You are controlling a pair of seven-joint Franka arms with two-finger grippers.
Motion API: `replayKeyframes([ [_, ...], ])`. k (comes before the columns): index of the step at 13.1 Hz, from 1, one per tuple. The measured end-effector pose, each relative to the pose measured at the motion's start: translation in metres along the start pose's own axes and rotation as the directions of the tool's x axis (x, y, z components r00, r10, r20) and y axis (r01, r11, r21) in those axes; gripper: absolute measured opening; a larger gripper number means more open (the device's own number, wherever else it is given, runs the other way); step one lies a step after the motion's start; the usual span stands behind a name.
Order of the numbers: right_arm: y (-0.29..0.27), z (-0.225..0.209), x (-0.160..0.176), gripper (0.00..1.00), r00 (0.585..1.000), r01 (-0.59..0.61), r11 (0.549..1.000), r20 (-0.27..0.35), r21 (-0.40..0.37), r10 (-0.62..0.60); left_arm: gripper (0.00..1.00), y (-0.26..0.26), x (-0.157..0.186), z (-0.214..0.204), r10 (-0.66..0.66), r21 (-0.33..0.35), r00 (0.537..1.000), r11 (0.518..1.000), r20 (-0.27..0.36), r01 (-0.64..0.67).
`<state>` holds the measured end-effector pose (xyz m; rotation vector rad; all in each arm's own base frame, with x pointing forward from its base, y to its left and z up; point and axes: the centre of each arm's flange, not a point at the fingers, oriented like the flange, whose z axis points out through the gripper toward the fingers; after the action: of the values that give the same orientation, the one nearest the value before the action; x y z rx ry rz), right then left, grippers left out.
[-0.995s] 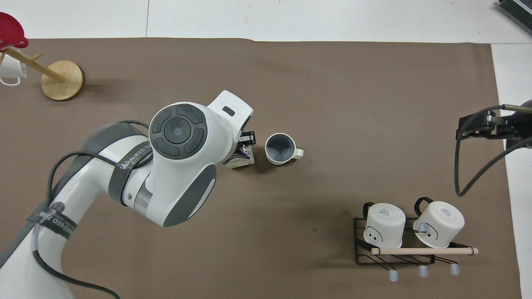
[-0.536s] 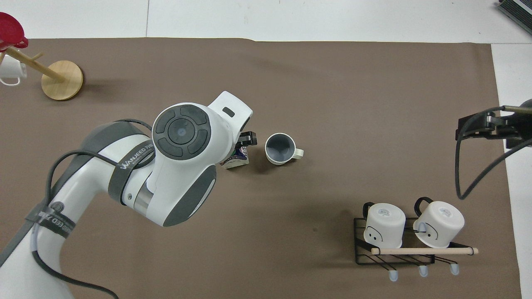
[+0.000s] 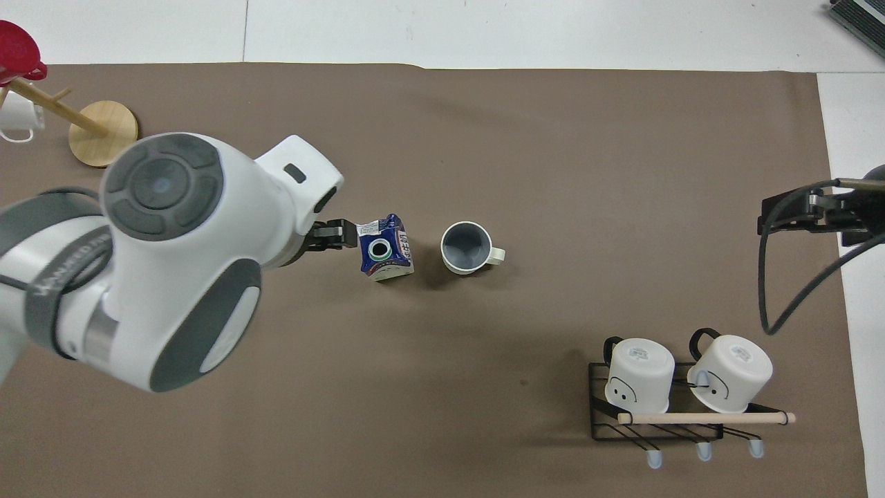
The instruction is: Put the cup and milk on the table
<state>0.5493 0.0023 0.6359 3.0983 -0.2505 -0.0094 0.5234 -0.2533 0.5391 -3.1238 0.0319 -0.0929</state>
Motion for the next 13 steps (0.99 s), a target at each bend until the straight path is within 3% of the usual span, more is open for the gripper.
replayKeyframes([
  [4,0.0,0.0,0.0,1.0,1.0,0.0,1.0,0.0,0.0,0.0,1.0,-0.091,0.009,-0.012,0.068,0.018,0.994,0.997,0.091,-0.07],
  [8,0.0,0.0,0.0,1.0,1.0,0.0,1.0,0.0,0.0,0.0,1.0,-0.178,0.003,-0.039,0.085,-0.04,0.989,0.996,0.121,-0.081],
  [13,0.0,0.0,0.0,1.0,1.0,0.0,1.0,0.0,0.0,0.0,1.0,-0.18,-0.004,-0.049,0.106,-0.045,0.987,0.994,0.118,-0.101],
])
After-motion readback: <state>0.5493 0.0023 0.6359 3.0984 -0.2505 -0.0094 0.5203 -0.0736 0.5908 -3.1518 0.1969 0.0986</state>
